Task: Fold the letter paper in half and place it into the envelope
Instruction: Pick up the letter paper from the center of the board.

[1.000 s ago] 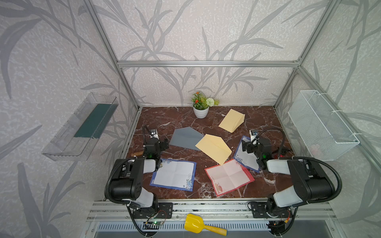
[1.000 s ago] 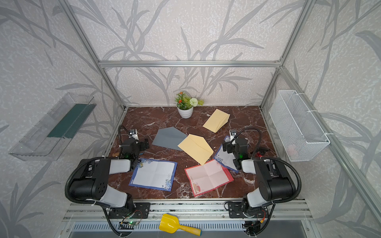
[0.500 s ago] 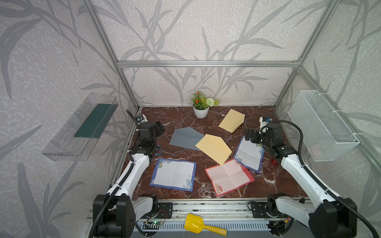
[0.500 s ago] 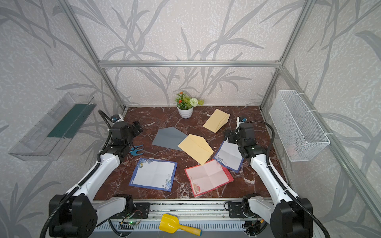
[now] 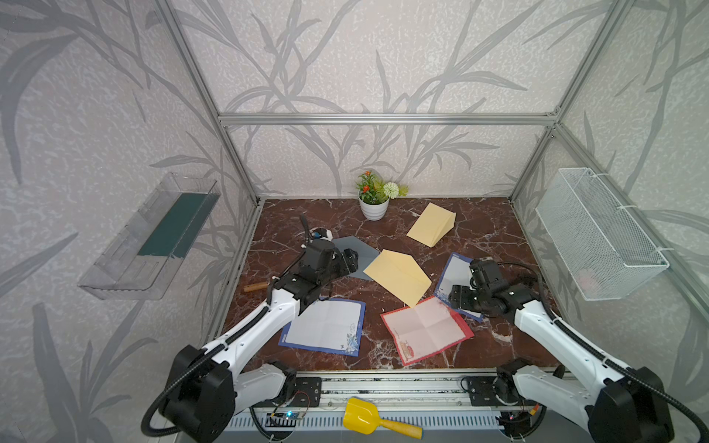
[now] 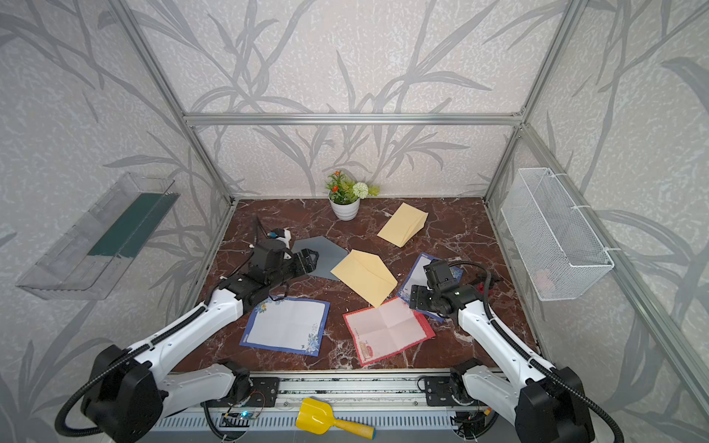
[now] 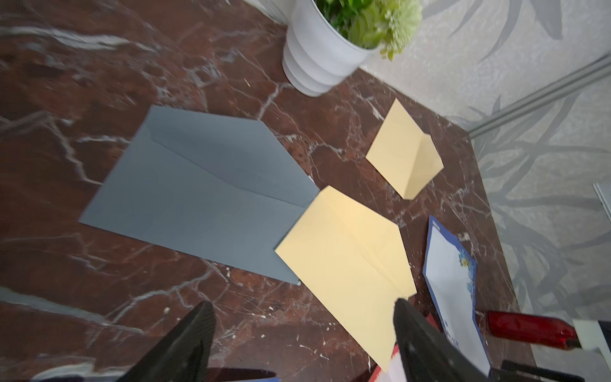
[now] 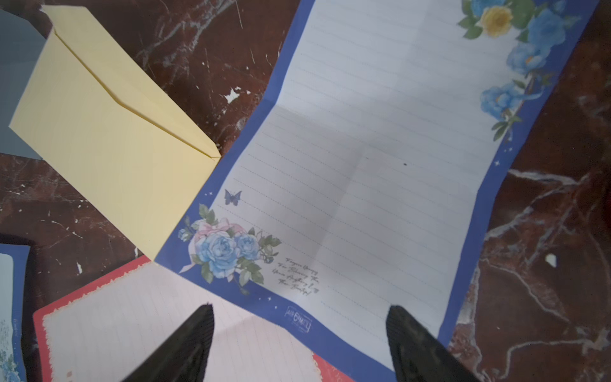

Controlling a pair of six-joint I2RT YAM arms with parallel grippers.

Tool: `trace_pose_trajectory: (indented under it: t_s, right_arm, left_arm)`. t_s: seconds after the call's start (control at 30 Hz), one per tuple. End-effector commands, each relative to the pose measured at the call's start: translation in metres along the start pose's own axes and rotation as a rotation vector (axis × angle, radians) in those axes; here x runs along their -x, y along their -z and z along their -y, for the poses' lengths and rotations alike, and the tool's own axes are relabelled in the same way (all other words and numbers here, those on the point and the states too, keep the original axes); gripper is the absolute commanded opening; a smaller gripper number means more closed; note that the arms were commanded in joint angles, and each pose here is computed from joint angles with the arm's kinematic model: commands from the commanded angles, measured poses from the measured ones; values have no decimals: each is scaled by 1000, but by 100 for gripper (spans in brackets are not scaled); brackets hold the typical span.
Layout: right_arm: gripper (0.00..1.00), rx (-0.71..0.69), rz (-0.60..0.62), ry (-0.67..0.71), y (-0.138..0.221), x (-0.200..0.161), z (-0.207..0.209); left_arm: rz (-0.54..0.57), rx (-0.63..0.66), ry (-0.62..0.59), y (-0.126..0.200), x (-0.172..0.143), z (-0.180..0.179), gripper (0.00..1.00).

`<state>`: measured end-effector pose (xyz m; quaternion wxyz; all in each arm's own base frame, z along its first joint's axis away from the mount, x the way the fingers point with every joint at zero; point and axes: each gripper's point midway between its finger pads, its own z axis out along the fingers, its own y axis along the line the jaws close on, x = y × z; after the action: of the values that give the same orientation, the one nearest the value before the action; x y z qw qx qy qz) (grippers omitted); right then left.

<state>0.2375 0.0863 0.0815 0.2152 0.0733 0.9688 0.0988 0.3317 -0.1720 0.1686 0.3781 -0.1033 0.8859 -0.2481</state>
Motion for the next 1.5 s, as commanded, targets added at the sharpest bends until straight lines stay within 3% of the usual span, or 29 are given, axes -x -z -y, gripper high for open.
trace_pose_trajectory:
  t_s: [0.0,0.3,0.5,0.77,1.13,1.47]
  right_arm:
    - [80,-40,-15,-27,-3,-4,9]
    - [79,3,-14,-73,-10,-4,16]
    - [79,25,-2,-98,-13,-4,21]
    - [79,58,-12,-112,-22,-7,19]
    - [79,72,-17,-115,-25,-9,19]
    - [78,80,-14,-119,-25,-10,18]
  left_arm:
    - [-46,-63,17,-10,-13,34,82]
    - [-229,-181,-55,-49,-68,113,78]
    - [-340,-220,-97,-70,-110,148,76]
    - [-484,-264,-66,-96,-160,167,72]
    - [-533,-297,-53,-117,-183,189,68]
    - [-575,-310,-28,-126,-197,195,59]
